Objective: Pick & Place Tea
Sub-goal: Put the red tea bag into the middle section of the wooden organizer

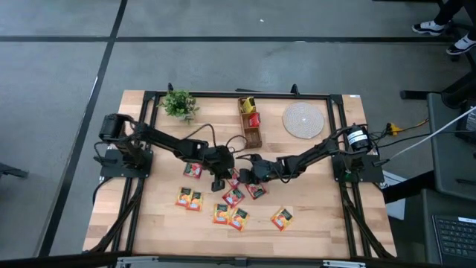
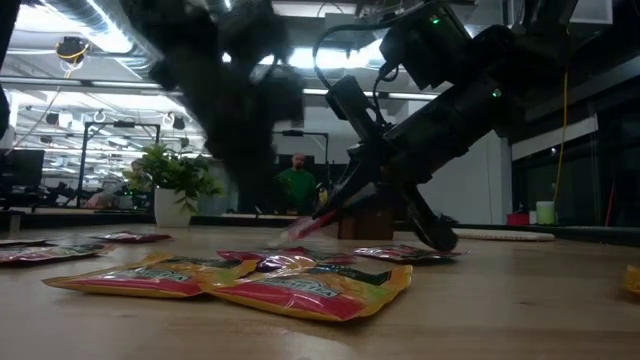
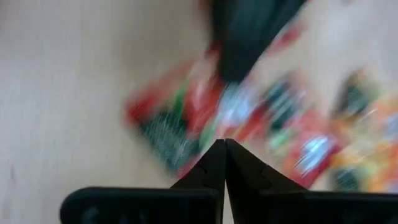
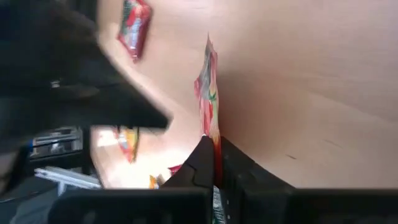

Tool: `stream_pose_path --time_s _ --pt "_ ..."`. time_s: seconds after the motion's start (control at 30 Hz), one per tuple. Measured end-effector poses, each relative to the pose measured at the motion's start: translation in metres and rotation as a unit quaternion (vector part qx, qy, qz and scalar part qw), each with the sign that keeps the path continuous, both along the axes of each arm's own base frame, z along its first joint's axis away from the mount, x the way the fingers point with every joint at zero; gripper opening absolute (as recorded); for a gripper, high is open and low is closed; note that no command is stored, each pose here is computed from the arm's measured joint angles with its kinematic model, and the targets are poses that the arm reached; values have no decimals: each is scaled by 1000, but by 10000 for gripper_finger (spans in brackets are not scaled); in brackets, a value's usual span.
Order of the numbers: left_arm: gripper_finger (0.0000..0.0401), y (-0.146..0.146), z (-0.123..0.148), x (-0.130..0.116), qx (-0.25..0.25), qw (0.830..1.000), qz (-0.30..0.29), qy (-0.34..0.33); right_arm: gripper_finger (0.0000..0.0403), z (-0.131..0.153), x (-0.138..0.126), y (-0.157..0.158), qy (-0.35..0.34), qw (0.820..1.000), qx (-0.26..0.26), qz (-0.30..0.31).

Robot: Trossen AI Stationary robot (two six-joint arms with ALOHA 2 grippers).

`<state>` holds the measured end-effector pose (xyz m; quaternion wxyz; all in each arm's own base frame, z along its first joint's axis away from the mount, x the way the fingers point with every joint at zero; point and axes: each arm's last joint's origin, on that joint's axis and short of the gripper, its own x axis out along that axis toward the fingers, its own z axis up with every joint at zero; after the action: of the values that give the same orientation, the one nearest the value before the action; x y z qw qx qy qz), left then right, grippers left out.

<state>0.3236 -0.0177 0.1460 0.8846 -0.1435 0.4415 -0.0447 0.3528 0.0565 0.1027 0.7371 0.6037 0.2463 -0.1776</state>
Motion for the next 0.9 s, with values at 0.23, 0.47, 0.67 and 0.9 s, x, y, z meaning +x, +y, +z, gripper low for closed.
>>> stream_pose_path --time_s 0.23,0.47,0.67,0.9 --pt "11 1 58 -13 -25 996 12 -81 6 6 0 2 -15 999 -19 28" --pt "40 17 102 -38 -77 987 73 -124 6 30 5 13 -62 992 -67 93" --pt "112 30 112 -51 -122 981 109 -108 6 48 13 22 -95 981 -111 129" --pt "196 32 107 -59 -179 980 72 -54 6 62 21 26 -119 970 -149 151"
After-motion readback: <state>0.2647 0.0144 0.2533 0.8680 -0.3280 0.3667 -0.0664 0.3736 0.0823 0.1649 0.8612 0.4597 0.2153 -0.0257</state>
